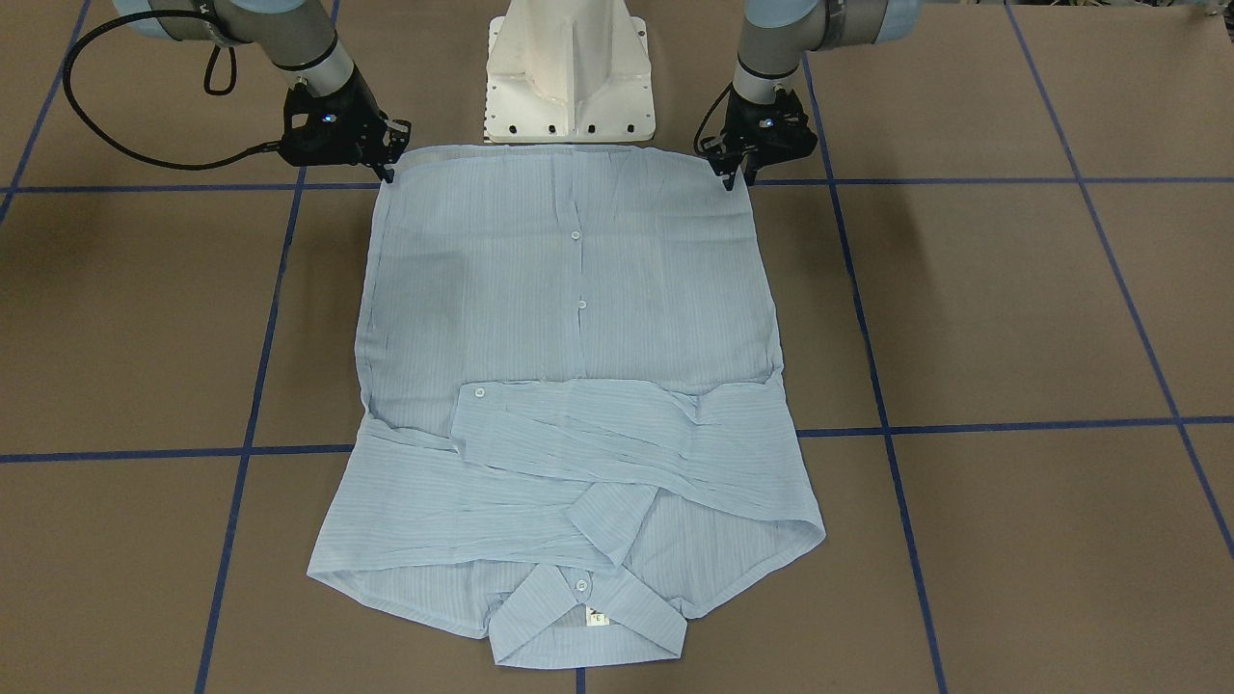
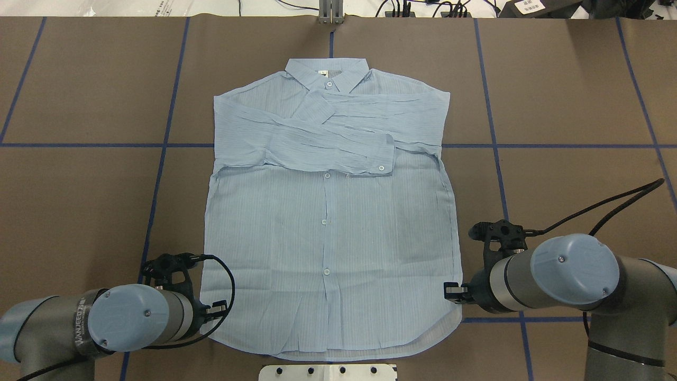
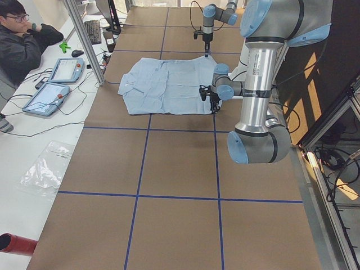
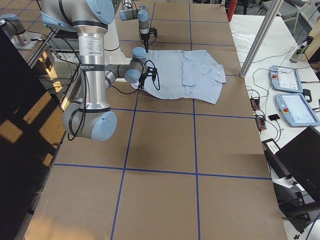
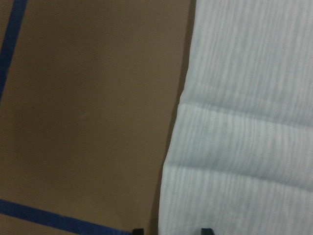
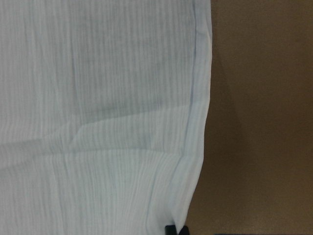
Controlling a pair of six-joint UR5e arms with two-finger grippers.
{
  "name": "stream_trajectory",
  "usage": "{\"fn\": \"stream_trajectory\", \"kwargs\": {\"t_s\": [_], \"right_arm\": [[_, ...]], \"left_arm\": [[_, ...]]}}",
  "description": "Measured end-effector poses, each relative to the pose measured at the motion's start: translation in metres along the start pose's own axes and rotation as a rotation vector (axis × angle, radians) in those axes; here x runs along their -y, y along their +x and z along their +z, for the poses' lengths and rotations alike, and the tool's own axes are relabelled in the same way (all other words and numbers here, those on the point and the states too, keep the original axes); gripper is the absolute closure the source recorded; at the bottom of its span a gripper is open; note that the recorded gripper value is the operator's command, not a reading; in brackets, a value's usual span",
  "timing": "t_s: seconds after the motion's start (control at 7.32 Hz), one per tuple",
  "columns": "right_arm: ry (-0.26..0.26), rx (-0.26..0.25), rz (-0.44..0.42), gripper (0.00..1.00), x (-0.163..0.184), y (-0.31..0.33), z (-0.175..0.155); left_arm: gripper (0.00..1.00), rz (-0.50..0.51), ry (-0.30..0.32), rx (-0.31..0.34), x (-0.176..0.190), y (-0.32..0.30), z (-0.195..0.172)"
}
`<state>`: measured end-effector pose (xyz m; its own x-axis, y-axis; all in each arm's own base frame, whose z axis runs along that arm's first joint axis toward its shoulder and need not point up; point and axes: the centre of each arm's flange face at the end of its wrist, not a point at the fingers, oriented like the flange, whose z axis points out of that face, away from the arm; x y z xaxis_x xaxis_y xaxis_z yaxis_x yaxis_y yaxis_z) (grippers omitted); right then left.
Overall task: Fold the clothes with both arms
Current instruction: 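Move the left gripper to its nearest hem corner while the right gripper holds, then grasp both hem corners and lift them up over the shirt toward the collar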
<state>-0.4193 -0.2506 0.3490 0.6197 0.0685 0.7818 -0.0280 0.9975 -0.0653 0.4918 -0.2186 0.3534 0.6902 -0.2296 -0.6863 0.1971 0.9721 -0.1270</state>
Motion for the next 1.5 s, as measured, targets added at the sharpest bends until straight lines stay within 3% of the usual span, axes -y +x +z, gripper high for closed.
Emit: {"fn": "stream_trajectory", "kwargs": {"t_s": [0.14, 0.82, 1.5], "right_arm": [[0.0, -0.002, 0.001, 1.0, 0.0, 0.001, 0.0], [-0.021, 0.02, 0.033, 1.0, 0.017, 0.004, -0.013], [-0.037, 0.078, 0.075, 1.0, 0.048, 0.005, -0.044]], "left_arm": [[1.0, 0.002, -0.001, -0.001, 0.0, 0.0, 0.0], [1.0, 0.004, -0.011, -0.022, 0.005, 0.002, -0.013], [1.0, 0.135, 0.031, -0.056, 0.067, -0.014, -0.054]]}}
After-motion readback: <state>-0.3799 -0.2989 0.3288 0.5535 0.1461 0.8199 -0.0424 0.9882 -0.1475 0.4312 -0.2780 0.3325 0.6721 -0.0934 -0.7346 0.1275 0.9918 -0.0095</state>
